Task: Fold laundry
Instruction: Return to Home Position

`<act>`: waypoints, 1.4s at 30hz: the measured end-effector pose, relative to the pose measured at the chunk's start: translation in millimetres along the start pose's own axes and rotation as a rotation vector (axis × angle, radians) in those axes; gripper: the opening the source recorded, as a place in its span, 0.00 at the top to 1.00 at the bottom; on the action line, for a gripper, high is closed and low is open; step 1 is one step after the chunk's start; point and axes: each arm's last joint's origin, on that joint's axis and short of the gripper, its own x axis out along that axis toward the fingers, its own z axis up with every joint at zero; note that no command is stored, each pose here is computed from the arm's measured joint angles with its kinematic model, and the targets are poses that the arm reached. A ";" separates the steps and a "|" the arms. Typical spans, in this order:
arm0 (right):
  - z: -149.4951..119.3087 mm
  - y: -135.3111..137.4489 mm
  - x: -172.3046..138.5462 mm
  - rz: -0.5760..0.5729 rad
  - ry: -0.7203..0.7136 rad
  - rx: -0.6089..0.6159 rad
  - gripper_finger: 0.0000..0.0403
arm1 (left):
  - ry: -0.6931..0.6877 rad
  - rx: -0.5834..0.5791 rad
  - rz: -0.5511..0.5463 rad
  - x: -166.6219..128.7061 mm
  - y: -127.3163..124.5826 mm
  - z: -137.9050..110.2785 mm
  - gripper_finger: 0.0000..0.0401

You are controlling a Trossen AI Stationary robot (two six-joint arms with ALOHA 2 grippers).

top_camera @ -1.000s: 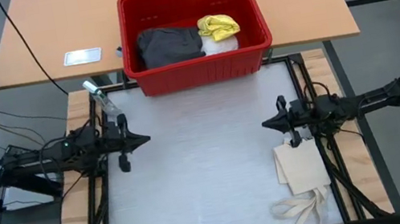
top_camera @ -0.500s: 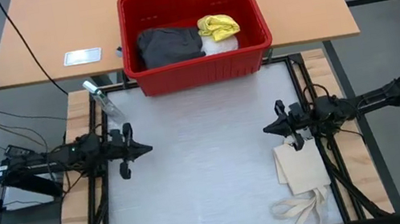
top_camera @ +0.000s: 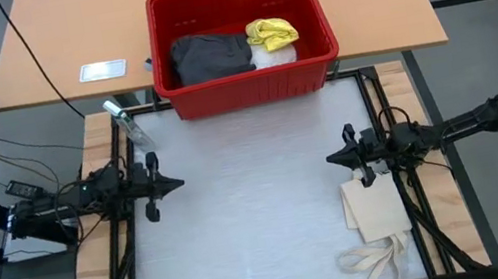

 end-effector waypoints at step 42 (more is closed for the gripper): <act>1.0 0.2 -0.1 0.002 -0.014 0.039 0.89 | -0.040 0.002 0.059 8.5 6.6 -23.7 0.94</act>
